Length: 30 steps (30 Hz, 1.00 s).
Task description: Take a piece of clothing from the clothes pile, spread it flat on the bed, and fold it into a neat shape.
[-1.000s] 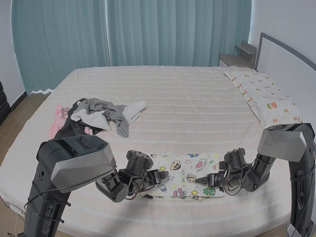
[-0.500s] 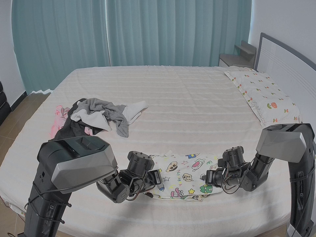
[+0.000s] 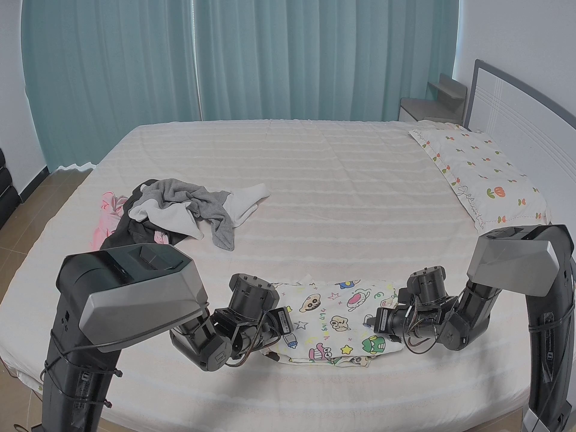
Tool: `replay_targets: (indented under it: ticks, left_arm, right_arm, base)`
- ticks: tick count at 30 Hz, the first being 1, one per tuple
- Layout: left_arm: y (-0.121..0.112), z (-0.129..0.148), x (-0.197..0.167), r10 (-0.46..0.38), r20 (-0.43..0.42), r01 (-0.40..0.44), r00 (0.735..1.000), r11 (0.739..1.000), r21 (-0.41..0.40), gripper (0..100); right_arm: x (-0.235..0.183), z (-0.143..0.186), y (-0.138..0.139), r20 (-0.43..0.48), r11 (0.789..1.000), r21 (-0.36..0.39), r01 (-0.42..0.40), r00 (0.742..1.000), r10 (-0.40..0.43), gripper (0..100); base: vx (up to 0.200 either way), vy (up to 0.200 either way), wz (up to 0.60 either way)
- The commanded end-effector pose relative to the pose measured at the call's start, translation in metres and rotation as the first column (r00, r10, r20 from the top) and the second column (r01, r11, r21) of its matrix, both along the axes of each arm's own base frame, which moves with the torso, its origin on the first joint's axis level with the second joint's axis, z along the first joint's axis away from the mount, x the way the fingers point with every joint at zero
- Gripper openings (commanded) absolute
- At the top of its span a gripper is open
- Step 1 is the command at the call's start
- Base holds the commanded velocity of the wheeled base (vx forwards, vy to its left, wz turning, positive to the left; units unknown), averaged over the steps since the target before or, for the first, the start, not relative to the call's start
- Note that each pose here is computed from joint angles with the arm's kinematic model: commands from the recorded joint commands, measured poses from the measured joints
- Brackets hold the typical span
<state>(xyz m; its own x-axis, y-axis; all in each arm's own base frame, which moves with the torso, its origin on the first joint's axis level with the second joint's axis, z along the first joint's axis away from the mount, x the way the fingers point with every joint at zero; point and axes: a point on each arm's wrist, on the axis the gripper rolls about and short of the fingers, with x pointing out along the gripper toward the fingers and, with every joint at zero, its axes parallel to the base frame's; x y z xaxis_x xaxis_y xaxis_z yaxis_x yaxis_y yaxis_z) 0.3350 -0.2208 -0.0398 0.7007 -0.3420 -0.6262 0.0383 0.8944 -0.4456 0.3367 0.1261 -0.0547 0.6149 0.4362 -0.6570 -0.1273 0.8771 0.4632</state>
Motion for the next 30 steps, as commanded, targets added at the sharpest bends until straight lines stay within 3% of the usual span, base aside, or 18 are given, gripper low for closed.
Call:
replay_targets:
  ticks: [1,3,30]
  left_arm:
    - [0.0005,0.0022,0.0002,0.002,0.004,-0.002,1.000,1.000,-0.002,0]
    - [0.0004,0.0028,0.0002,0.002,0.005,-0.002,1.000,1.000,-0.003,0]
    - [0.0099,-0.0010,-0.0041,0.024,-0.019,-0.024,1.000,1.000,0.005,0]
  right_arm:
    - [-0.0001,0.0007,0.0004,0.002,1.000,0.001,-0.002,1.000,0.002,0]
    - [0.0001,0.0013,0.0004,0.005,1.000,0.001,-0.001,1.000,0.001,0]
    - [0.0006,0.0071,0.0024,0.020,1.000,0.008,-0.006,1.000,0.005,0]
  base:
    - [0.000,0.000,0.00]
    - [0.000,0.000,0.00]
    - [0.000,0.200,0.00]
